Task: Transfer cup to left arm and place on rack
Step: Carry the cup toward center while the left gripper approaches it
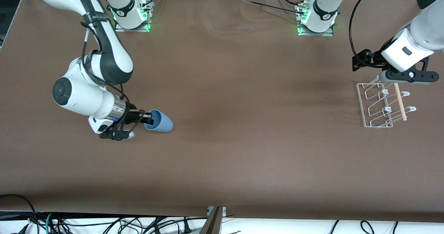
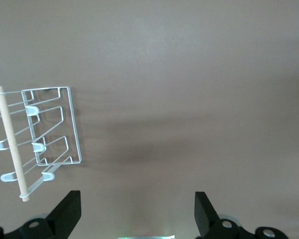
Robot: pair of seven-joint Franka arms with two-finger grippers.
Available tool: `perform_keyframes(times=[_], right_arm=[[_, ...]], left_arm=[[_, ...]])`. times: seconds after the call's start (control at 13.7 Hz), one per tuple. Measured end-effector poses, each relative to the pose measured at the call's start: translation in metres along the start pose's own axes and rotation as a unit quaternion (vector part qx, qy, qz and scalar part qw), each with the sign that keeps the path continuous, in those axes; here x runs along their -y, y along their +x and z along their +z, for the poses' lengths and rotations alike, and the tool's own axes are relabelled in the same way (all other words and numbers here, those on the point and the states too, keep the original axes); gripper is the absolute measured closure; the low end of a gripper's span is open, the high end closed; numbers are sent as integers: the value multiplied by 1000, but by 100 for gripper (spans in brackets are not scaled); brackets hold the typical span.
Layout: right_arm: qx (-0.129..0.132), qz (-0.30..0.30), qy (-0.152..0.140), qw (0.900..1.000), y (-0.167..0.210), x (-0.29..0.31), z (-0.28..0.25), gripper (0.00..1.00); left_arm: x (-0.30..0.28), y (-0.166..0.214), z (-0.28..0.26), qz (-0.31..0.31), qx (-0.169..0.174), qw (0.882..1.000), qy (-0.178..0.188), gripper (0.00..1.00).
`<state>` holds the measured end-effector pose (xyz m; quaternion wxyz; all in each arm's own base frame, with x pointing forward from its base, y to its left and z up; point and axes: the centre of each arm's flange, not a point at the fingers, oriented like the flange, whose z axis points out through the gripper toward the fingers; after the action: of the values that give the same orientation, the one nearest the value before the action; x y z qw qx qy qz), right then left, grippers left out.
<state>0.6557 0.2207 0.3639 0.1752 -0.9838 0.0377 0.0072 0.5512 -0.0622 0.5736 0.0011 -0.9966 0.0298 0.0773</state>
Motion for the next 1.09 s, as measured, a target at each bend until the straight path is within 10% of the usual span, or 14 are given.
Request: perform_keyframes(times=[0.66,1.09], right_arm=[[32,119,154,980,-28,180,-2,96],[64,121,185,973,-63,235,-7,96]], left_arm=[[-14,38,27,165,16,980,-113,0],[-23,76,71,303,-27,905,-297,0]])
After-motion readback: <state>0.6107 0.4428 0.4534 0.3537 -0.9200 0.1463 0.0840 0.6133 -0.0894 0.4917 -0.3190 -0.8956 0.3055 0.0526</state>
